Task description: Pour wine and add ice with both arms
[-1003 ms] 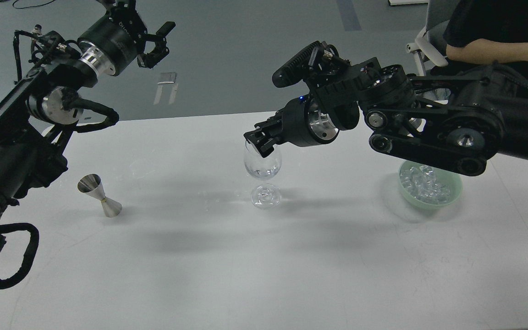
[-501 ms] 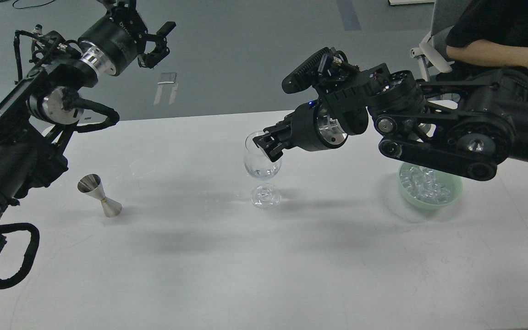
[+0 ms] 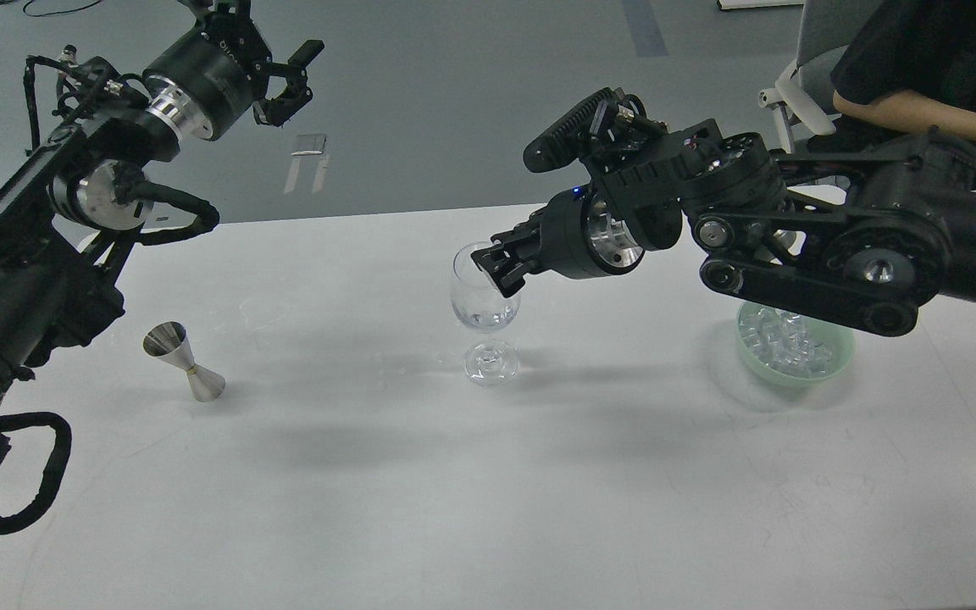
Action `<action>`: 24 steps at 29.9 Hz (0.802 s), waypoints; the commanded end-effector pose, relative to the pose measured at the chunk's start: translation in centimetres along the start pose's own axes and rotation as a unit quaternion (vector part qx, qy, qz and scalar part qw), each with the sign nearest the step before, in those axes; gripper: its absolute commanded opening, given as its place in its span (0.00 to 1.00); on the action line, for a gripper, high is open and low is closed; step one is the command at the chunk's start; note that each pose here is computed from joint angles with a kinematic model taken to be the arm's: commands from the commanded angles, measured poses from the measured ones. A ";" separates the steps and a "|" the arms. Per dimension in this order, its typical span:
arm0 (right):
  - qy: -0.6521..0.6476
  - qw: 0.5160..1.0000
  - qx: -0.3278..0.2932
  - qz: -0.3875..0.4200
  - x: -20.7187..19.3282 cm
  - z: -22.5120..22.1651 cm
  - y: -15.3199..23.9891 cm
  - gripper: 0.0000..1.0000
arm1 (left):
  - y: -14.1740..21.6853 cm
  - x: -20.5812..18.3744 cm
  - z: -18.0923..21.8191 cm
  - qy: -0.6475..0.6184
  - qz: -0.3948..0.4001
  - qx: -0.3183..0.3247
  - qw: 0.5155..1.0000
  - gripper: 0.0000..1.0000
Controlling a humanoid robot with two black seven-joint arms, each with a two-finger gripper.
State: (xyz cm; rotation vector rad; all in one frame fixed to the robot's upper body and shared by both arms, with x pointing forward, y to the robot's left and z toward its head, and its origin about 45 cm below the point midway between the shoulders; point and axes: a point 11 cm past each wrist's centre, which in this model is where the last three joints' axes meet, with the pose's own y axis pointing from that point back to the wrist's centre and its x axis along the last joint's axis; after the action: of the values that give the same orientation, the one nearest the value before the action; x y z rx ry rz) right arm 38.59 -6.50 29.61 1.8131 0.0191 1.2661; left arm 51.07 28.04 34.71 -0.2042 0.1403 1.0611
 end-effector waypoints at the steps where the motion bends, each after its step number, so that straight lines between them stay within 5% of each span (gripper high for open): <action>1: -0.001 1.000 -0.001 0.001 0.0 0.1 0.0 0.87 | 0.1 0.1 0.1 0.000 0.001 -0.001 1.000 0.99; 6: -0.002 1.000 -0.001 -0.001 -0.1 0.0 -0.1 0.90 | 0.0 0.1 0.1 0.000 0.001 -0.001 1.000 0.99; 10: -0.001 1.000 -0.002 0.000 -0.1 0.0 -0.1 0.57 | 0.0 0.1 0.1 0.000 0.001 -0.001 1.000 0.99; 16: -0.001 1.000 -0.007 0.000 -0.1 0.1 -0.1 0.37 | 0.0 0.1 0.1 0.000 0.001 -0.001 1.000 0.99; 21: -0.002 1.000 -0.006 0.000 0.0 0.0 0.0 0.30 | 0.1 0.1 0.1 0.000 0.001 -0.001 1.000 0.99; 24: -0.001 1.000 -0.005 0.000 0.0 0.0 0.0 0.15 | 0.0 0.1 0.1 0.000 0.001 -0.001 1.000 0.99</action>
State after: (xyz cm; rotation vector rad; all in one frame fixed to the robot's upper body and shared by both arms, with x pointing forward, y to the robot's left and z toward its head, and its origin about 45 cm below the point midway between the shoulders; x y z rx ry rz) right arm 38.64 -6.54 29.55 1.8041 0.0092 1.2604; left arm 51.07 28.15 34.77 -0.2059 0.1396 1.0627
